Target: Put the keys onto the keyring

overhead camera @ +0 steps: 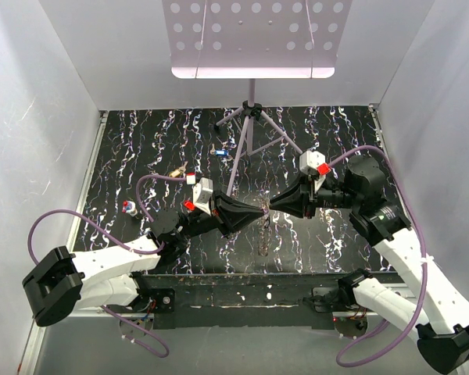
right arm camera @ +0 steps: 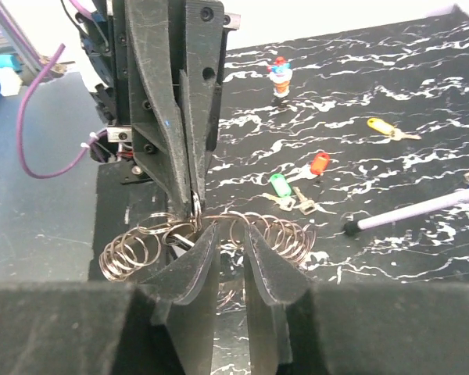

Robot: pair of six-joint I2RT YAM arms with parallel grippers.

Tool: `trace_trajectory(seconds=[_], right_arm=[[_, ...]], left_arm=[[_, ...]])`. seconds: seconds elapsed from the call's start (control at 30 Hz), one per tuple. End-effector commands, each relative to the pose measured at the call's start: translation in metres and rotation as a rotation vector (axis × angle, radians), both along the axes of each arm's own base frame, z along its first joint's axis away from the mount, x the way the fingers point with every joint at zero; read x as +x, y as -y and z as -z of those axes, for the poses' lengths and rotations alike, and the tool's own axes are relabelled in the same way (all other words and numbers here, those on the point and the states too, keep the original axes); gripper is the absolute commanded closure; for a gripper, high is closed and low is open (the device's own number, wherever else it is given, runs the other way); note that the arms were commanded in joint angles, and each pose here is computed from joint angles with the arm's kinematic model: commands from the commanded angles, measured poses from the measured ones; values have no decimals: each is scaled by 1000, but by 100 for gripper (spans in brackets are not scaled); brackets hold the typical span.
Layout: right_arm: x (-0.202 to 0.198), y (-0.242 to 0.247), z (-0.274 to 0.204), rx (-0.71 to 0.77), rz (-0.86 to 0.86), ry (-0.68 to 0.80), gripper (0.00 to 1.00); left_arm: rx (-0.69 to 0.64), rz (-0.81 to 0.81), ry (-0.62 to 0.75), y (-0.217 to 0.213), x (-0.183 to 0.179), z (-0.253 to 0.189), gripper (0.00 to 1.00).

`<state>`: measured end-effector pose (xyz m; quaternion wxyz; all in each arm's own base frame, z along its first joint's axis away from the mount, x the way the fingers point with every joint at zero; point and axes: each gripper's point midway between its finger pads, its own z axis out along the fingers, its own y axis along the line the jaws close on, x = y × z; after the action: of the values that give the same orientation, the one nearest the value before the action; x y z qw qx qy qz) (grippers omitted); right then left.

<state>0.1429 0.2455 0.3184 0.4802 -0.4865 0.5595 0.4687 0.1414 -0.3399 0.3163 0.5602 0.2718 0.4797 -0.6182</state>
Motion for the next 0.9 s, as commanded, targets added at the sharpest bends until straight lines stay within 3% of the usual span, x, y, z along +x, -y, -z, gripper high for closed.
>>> trace_trajectory(seconds=[0.0, 0.87], right_arm=[[-16, -1, -22, 54, -95, 11, 75], [-17, -7, -15, 51, -153, -34, 76]], left_arm=[[-56, 7, 66, -6, -6, -26, 100], [-76, 2, 60, -8, -5, -29, 100]])
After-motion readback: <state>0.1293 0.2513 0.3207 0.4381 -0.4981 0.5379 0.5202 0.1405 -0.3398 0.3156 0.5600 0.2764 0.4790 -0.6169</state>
